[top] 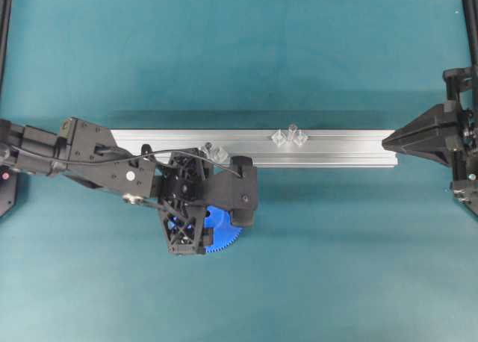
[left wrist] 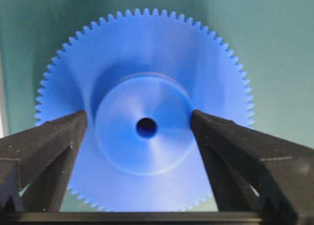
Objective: Find the location of the shaft and insert the large gear.
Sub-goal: 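Lower the left gripper over the gear hub and grasp the blue gear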
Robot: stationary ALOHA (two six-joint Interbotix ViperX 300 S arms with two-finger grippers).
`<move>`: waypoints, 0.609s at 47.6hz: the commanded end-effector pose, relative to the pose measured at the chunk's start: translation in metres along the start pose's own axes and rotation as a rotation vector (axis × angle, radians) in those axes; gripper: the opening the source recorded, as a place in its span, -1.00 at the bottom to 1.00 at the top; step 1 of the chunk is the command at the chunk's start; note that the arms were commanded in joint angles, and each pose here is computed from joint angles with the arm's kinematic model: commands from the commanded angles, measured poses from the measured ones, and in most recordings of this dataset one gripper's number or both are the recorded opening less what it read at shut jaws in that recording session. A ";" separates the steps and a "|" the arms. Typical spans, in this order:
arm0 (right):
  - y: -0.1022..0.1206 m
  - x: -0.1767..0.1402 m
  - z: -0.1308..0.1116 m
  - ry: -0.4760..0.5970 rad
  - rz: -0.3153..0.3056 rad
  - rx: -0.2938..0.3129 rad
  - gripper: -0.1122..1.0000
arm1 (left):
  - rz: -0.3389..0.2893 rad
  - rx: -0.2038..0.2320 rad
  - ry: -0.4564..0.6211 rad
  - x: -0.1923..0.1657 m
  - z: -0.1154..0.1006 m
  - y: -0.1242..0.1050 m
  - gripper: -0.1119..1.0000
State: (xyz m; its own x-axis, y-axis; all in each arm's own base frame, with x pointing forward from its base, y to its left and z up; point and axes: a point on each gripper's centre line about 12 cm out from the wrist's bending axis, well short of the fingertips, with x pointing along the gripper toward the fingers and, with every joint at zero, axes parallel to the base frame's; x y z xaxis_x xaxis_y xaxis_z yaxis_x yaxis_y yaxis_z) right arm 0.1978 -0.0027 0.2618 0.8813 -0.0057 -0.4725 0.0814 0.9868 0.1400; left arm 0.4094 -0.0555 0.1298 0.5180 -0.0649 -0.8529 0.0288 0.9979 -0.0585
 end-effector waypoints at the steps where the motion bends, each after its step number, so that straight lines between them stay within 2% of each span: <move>1: 0.001 -0.001 0.003 -0.015 0.003 0.012 -0.71 | -0.010 0.005 -0.021 -0.004 0.006 -0.007 0.88; 29: 0.000 -0.007 0.002 -0.032 0.003 0.013 -0.71 | -0.007 -0.013 -0.002 0.004 0.003 -0.007 0.88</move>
State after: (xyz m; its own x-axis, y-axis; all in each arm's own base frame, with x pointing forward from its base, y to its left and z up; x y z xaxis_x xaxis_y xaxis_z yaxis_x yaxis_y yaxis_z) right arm 0.1906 -0.0028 0.2633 0.8919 -0.0072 -0.4521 0.0796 0.9867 0.1414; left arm 0.4108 -0.0595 0.1237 0.5045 -0.0672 -0.8608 0.0142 0.9975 -0.0695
